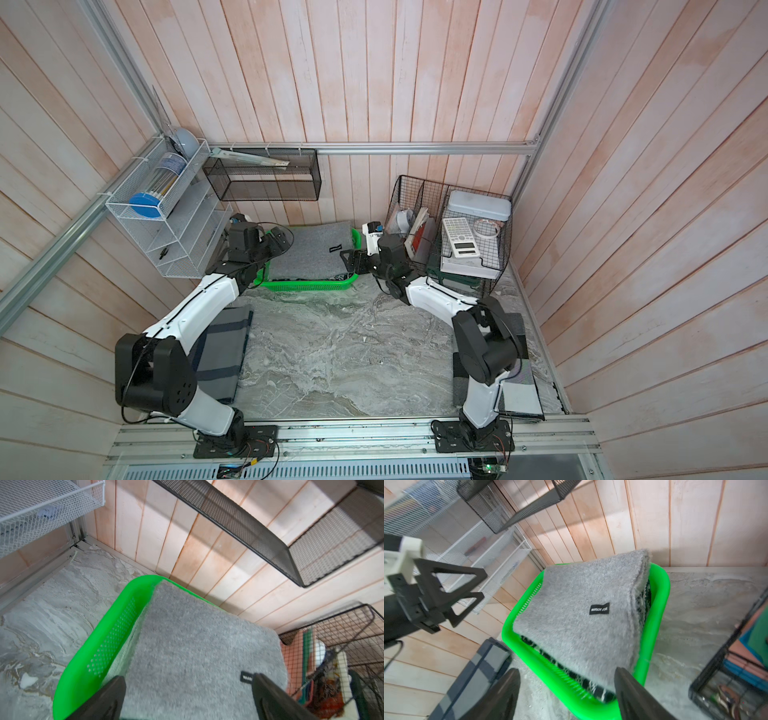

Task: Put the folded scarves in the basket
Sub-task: Move the scarf to the center of the board.

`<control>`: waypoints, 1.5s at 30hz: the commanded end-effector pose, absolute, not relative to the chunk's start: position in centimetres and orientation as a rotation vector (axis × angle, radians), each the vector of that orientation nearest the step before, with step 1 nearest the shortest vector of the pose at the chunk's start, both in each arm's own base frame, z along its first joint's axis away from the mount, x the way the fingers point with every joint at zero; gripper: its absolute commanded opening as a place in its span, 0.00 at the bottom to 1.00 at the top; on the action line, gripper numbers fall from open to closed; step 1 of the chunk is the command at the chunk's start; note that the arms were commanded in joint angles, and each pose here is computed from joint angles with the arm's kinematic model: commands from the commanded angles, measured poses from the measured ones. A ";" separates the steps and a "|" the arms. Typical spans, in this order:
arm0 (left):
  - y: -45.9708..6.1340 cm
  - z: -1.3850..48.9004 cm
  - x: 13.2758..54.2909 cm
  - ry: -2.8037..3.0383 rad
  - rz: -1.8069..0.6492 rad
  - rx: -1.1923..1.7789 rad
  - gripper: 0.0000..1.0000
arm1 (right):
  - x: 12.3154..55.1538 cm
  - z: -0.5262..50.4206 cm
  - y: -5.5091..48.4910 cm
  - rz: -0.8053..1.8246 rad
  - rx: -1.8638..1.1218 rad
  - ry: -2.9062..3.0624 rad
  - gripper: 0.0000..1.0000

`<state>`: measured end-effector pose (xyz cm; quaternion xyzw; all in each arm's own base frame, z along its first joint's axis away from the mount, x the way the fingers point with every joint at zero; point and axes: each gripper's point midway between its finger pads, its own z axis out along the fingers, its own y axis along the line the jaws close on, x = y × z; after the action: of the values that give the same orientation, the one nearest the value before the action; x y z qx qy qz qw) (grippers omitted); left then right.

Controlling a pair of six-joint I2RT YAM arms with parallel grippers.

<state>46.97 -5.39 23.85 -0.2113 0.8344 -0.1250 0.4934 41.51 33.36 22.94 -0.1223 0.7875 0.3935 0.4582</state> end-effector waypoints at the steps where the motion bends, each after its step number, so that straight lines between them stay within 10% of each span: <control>1: -5.3 19.0 42.9 2.159 -0.266 -0.582 1.00 | 38.9 21.4 29.5 0.886 -0.201 1.973 0.77; 14: 1.7 10.2 30.4 2.323 0.051 -0.809 1.00 | 28.4 13.6 15.4 0.603 -0.041 2.028 0.77; 31: 6.1 8.0 30.7 2.357 0.257 -0.882 0.86 | 26.8 10.4 14.4 0.627 -0.044 2.016 0.76; 38: 5.4 5.6 32.0 2.443 0.240 -0.860 0.73 | 27.0 9.2 14.8 0.627 -0.040 2.076 0.76; 45: 5.2 3.5 32.5 2.496 0.238 -0.863 0.35 | 27.2 8.0 15.3 0.625 -0.042 2.159 0.76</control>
<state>31.12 5.48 3.22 -0.3168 0.9140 0.1024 0.2320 26.64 14.88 7.30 -0.0185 0.8671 0.2436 0.4341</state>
